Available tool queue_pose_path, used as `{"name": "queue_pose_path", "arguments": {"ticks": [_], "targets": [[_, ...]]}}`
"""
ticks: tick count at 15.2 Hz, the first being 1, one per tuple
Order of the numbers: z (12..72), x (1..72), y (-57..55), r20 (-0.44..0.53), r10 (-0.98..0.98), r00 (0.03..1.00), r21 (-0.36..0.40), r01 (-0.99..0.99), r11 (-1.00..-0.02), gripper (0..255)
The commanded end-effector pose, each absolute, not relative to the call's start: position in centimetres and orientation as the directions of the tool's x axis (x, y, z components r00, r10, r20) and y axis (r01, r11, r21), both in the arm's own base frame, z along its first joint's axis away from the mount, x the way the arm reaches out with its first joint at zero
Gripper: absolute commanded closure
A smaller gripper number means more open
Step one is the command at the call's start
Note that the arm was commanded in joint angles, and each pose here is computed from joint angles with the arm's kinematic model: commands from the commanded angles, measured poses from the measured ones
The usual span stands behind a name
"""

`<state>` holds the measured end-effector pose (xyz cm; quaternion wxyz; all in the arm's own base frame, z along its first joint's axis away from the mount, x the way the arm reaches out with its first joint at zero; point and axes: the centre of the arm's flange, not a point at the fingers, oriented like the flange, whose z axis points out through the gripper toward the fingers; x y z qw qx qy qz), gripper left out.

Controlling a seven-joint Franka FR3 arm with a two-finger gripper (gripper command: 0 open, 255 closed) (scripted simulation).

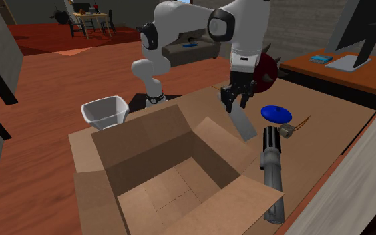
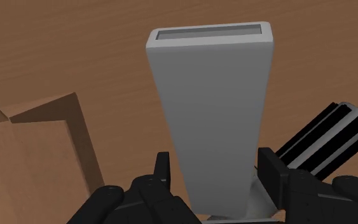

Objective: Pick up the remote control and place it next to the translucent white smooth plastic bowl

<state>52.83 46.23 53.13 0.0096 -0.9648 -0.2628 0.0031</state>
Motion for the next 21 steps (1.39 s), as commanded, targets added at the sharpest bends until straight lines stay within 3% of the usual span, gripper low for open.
{"name": "queue_pose_path", "arguments": {"ticks": [1,21], "targets": [[53.6,52.3,45.0,-0.001,0.507,0.862,-0.020,0.507,-0.862,255],[53.7,40.8,21.3,-0.001,0.507,0.862,-0.020,0.507,-0.862,255]]}}
